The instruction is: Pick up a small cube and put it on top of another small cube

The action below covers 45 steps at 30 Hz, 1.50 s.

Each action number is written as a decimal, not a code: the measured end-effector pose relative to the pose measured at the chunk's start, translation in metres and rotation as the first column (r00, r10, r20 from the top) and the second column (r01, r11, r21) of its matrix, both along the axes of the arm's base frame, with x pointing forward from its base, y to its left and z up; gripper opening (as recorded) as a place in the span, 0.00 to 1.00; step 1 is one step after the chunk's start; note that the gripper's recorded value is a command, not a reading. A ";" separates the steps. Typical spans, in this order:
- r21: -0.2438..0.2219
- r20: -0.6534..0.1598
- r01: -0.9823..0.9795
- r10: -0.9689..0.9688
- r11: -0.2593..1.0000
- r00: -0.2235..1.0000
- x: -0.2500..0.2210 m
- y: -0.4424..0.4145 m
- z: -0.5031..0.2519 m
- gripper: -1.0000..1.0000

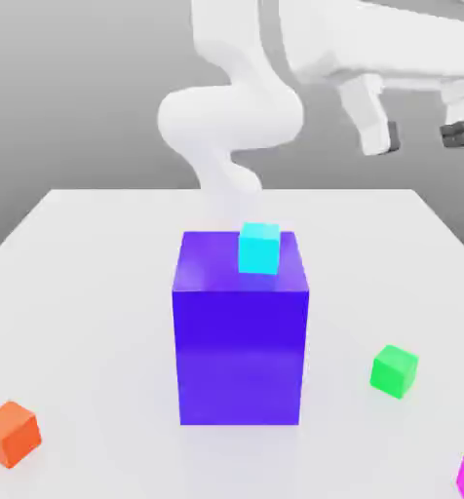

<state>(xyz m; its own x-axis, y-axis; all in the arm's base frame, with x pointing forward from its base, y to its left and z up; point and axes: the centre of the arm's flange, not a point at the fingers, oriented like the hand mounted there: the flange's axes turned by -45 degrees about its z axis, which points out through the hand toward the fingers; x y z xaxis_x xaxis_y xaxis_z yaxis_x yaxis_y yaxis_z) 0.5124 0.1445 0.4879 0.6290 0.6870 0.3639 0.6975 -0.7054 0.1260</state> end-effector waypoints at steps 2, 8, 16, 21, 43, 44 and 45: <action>-0.032 -0.035 -0.097 0.096 0.995 0.995 0.006 0.025 -0.032 0.50; -0.112 -0.148 -0.362 0.345 0.925 0.927 0.012 0.085 -0.133 0.50; -0.172 -0.316 -0.676 0.610 0.716 0.727 -0.012 0.146 -0.273 0.50; -0.175 -0.342 -0.720 0.644 0.672 0.684 -0.019 0.154 -0.352 0.00; -0.226 -0.363 -0.930 0.861 0.290 0.356 -0.126 0.126 -0.246 0.00; -0.222 -0.363 -0.943 0.877 0.247 0.315 -0.138 0.124 -0.244 0.00; -0.218 -0.363 -0.955 0.891 0.204 0.273 -0.151 0.121 -0.242 0.00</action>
